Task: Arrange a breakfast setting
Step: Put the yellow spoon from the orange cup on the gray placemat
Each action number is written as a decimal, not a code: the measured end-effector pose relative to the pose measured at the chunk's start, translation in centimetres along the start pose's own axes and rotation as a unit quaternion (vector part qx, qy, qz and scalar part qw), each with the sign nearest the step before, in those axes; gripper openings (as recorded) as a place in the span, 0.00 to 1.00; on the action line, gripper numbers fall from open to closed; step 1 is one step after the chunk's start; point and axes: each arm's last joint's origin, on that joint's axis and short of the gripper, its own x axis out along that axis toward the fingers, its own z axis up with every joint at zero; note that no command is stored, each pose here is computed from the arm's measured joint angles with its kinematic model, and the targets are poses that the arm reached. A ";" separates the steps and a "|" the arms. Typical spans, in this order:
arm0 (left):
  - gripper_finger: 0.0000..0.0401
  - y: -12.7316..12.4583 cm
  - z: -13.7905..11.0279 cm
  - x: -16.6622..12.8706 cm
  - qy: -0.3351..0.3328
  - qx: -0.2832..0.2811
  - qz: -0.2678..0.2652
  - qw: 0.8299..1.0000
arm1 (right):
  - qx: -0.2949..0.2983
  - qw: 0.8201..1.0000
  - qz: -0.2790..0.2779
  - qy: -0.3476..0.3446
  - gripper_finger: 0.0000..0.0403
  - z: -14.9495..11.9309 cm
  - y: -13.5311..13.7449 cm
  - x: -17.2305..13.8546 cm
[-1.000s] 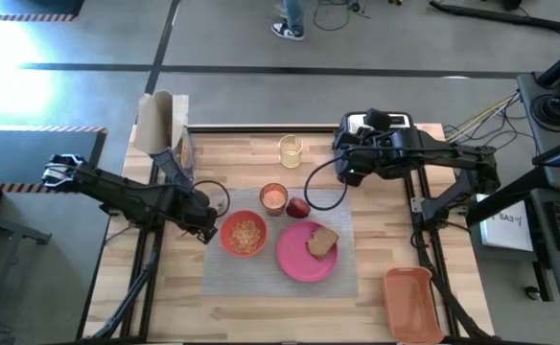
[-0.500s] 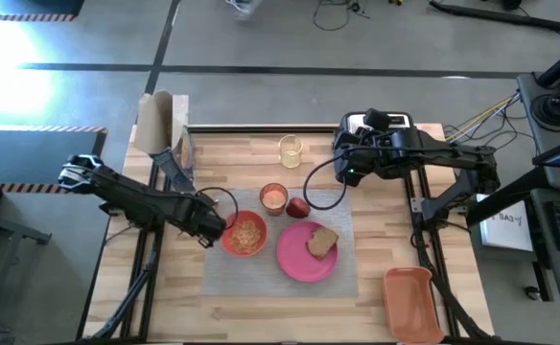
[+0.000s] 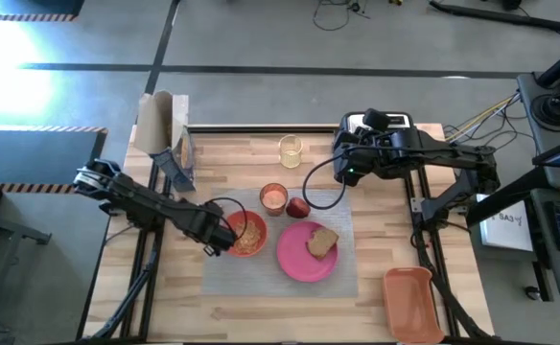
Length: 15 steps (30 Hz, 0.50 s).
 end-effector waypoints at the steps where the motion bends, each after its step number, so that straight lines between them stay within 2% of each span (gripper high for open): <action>1: 0.02 -0.2 0.1 0.0 -0.005 -0.001 -0.008 1.000 | 0.000 1.000 0.000 0.000 0.23 0.0 0.0 0.0; 15: 0.02 -1.2 0.5 1.1 -0.022 -0.015 0.022 0.999 | 0.000 1.000 0.000 0.000 0.23 0.0 0.0 0.0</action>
